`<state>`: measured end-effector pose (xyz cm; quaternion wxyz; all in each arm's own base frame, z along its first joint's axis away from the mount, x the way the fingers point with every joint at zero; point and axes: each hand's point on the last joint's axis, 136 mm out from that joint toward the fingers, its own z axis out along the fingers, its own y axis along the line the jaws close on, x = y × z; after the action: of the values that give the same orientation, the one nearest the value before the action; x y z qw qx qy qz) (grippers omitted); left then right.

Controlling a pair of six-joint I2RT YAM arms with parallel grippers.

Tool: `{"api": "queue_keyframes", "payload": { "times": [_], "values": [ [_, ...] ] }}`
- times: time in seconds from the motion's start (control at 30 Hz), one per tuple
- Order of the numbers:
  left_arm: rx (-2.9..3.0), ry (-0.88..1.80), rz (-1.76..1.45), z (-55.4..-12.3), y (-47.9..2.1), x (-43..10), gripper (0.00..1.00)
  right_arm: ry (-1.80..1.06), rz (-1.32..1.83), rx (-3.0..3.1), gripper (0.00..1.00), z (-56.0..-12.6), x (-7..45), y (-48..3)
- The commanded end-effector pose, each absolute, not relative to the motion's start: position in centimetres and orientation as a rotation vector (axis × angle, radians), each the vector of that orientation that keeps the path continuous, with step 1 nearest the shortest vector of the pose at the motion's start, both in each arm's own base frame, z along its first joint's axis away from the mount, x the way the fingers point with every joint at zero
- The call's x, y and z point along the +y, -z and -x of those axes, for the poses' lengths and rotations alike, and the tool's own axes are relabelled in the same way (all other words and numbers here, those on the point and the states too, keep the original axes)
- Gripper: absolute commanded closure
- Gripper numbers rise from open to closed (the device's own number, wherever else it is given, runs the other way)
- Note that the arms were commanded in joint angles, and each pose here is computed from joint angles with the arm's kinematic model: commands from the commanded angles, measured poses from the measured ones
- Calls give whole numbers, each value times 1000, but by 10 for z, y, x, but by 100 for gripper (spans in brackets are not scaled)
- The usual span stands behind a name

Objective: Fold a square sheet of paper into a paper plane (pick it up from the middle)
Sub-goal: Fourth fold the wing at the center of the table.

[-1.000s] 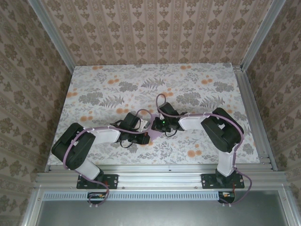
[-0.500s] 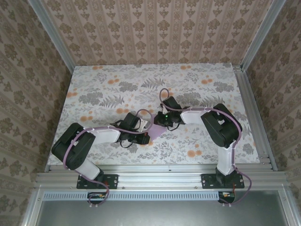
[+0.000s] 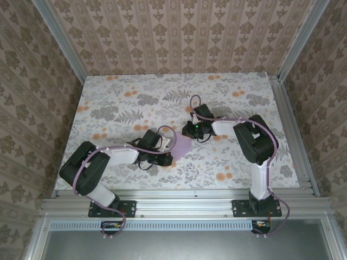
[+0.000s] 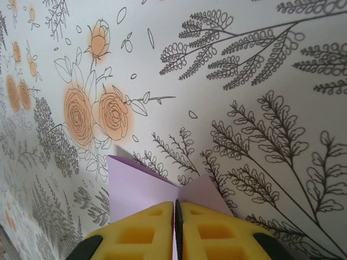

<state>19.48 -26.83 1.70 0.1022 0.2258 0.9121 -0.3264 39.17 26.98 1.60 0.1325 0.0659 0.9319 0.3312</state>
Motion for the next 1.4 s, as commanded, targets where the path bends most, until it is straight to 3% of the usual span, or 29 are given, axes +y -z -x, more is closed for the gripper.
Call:
{"api": "queue_keyframes", "payload": {
  "times": [0.0, 0.23, 0.47, 0.77, 1.03, 1.37],
  "values": [
    [2951, 811, -651, -155, 19, -227, 100, -757, -297, 2699, 86, -416, 225, 10],
    [2947, 824, -655, -155, 18, -229, 100, -807, -312, 2661, 86, -429, 218, 3],
    [2934, 846, -649, -159, 14, -234, 100, -862, -256, 2600, 84, -423, 221, -36],
    [2856, 932, -642, -175, -7, -253, 100, -1039, -177, 2611, 69, -364, 244, -62],
    [2757, 996, -643, -187, -45, -266, 90, -1086, -156, 2677, 62, -319, 272, -51],
    [2704, 968, -613, -208, -67, -260, 81, -1146, -165, 2683, 56, -311, 293, -44]
  ]
}}
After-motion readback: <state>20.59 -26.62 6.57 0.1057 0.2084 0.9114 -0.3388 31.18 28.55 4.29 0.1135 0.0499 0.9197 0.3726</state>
